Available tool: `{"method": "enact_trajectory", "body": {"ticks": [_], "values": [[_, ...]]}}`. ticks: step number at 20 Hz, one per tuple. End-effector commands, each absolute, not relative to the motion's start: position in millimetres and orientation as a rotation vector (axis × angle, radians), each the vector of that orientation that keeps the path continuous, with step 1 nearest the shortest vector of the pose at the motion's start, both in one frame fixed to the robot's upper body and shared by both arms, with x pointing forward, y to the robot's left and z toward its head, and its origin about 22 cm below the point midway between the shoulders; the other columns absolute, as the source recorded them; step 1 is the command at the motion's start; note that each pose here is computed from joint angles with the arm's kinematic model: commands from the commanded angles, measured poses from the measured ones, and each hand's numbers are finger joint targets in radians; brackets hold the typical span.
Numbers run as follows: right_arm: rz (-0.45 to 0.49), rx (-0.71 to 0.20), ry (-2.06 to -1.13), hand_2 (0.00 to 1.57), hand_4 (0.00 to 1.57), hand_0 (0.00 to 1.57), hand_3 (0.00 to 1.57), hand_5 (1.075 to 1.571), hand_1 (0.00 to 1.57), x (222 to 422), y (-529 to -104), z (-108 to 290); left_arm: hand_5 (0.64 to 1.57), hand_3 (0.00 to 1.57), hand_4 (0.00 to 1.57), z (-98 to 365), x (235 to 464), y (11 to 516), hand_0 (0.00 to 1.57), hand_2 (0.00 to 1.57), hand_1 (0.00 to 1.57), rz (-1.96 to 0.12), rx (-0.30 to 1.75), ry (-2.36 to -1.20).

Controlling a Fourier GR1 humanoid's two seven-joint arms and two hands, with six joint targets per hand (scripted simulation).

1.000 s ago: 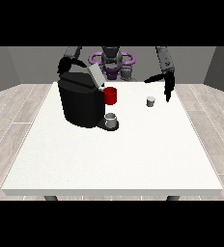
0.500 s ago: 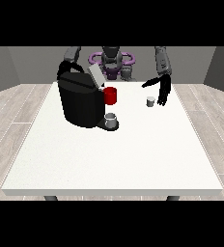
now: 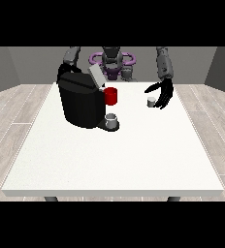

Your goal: Insert the coffee pod into the coffee machine and close the lid

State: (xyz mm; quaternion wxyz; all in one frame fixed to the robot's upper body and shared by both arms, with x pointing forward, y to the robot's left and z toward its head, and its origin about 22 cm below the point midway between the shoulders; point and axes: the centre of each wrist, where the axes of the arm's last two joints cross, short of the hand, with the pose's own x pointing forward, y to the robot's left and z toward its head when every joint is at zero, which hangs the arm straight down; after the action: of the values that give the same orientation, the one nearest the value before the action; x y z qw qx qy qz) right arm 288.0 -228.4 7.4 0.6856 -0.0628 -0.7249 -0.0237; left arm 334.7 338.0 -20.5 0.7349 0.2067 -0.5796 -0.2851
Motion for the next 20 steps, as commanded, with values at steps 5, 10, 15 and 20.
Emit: {"method": "enact_trajectory", "body": {"ticks": [5,10,15,20], "values": [[-0.010,-0.092,-1.670,0.00,0.47,0.00,0.00,1.571,0.00,286,-206,16,1.571,0.53,0.00,-19,341,357,0.65,0.79,0.65,-0.715,0.620,-1.331],[-0.051,-0.148,-1.632,0.00,0.52,0.00,0.00,1.571,0.00,289,-223,3,1.571,0.65,0.29,-37,339,332,0.69,0.85,0.69,-0.721,0.649,-1.353],[-0.062,-0.103,-1.660,0.00,0.51,0.00,0.00,1.571,0.00,291,-221,5,1.571,0.83,0.36,-25,353,331,0.92,1.04,0.92,-0.738,0.721,-1.353],[-0.076,-0.109,-1.591,0.00,0.51,0.00,0.00,1.571,0.00,292,-213,15,1.571,0.79,0.32,-36,341,348,0.97,1.05,0.97,-0.859,0.742,-1.256]]}}
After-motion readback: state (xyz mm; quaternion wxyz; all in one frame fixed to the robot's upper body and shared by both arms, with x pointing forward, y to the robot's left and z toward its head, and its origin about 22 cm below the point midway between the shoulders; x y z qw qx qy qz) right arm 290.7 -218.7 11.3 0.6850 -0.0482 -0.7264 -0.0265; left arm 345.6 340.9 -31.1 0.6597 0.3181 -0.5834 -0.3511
